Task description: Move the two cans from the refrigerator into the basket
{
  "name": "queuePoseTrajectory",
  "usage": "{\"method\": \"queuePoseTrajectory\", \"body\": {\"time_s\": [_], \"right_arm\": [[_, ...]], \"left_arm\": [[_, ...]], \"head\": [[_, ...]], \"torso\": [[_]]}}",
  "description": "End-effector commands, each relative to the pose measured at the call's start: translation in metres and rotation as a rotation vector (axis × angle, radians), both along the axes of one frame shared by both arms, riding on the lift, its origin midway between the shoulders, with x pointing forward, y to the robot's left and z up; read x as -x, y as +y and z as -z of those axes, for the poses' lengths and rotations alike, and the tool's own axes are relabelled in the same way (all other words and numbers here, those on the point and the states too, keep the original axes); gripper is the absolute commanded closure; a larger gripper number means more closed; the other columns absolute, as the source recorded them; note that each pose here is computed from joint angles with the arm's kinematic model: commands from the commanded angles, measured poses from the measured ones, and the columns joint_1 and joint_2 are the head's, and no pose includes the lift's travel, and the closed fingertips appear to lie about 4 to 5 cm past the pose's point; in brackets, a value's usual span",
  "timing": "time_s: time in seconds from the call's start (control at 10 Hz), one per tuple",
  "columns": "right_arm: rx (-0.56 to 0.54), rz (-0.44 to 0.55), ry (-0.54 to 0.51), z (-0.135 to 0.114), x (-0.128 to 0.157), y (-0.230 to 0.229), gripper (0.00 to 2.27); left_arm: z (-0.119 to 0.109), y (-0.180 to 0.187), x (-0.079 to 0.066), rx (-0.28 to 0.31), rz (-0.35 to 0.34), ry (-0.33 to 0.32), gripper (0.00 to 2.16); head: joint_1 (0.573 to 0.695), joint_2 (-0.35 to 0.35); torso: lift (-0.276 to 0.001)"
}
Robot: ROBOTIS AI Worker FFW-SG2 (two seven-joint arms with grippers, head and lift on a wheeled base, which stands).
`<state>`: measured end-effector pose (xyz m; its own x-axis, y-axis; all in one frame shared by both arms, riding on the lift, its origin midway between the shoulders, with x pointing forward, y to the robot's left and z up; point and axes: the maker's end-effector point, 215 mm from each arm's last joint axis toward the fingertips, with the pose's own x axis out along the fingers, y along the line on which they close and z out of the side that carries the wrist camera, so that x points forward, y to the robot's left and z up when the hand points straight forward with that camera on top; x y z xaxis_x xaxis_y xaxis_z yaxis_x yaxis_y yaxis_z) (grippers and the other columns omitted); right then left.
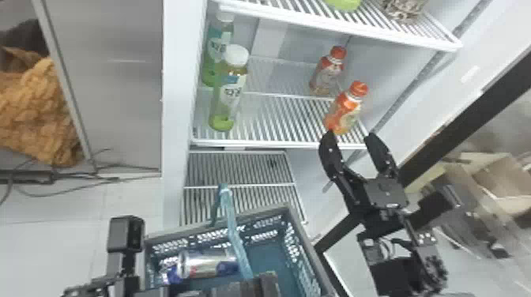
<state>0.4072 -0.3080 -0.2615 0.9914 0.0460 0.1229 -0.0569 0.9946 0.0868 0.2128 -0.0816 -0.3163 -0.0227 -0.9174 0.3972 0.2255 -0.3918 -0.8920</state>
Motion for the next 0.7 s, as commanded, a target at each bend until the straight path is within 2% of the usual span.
{"method": "queuePoseTrajectory", "body": {"time_s": [0.0, 0.6], "right_arm": [[0.000, -0.001, -0.008, -0.0020, 0.0002, 0.0007, 0.20], [0.005, 0.002, -0.020, -0.0051, 0.0000, -0.0001, 0.21]], "left_arm": [[-0.0008, 0.0001, -0.0010, 0.003, -0.004, 0.000, 1.19], [-0.0012, -0.0005, 0.0000, 0.002, 0.003, -0.004, 1.19]], "head": [[0.695, -0.350], [0.695, -0.350]], "torso": [[-0.276], [-0.276]]}}
